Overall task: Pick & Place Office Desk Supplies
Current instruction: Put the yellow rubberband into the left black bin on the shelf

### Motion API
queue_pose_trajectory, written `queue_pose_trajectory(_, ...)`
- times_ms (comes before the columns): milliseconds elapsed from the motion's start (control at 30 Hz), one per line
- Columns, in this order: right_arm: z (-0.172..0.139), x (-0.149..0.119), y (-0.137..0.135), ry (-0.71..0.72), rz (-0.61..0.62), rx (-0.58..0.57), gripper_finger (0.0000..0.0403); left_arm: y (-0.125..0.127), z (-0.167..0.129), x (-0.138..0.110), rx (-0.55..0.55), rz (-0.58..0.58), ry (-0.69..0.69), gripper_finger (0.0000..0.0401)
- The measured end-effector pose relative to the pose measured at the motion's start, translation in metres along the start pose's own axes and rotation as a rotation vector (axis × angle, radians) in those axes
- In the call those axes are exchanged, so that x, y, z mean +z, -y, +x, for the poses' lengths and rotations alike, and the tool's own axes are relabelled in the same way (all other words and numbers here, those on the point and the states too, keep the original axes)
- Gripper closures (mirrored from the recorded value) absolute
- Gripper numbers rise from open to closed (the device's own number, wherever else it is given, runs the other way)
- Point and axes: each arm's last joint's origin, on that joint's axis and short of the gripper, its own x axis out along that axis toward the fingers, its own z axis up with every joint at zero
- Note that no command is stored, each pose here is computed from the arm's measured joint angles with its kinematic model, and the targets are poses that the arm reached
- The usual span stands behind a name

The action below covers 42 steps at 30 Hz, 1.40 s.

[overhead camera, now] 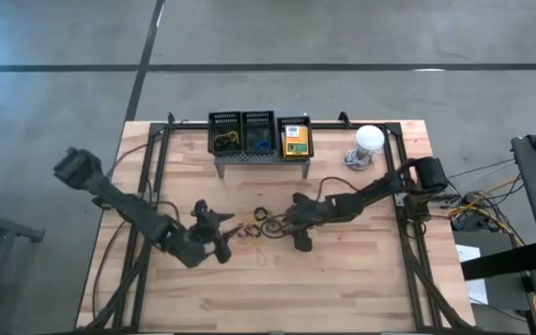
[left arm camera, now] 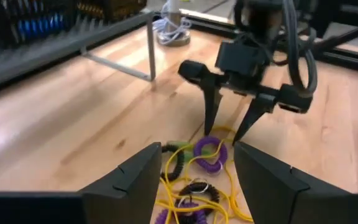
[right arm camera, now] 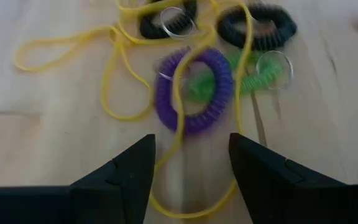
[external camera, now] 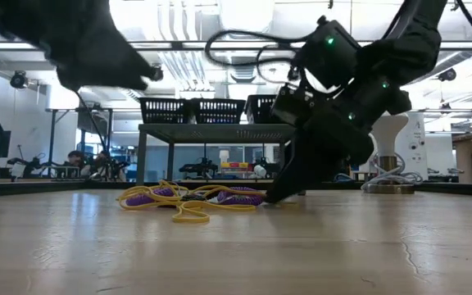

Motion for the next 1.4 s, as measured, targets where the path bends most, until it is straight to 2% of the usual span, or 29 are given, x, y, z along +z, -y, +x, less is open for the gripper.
queue_pose_trajectory(133,0.002,-0.002,-0.003,-0.033,0.015,-0.021,0.0223,0.006,0.008,-0.015,0.024,-0.048,-0.016,0.0193)
queue_pose_trajectory(267,0.002,-0.004,-0.004,-0.036,0.03,-0.028,0.0262,0.008,0.016,-0.026,0.05,-0.078,-0.034,0.0193)
queue_pose_trajectory(600,-0.014,0.005,-0.007,-0.044,-0.014,-0.027,0.0388,0.009,0.015,-0.022,0.032,-0.118,-0.021,0.0193)
queue_pose_trajectory(833,-0.056,0.034,-0.009,0.082,-0.046,-0.094,0.0394,0.01,0.014,-0.023,0.0,-0.136,-0.052,0.0193)
queue_pose_trajectory(1000,-0.092,0.054,-0.013,0.216,-0.086,-0.096,0.0394,0.011,0.014,-0.023,-0.004,-0.142,-0.05,0.0193)
queue_pose_trajectory(1400,-0.158,0.08,-0.016,0.459,-0.158,-0.083,0.0394,0.011,0.014,-0.023,-0.005,-0.146,-0.05,0.0193)
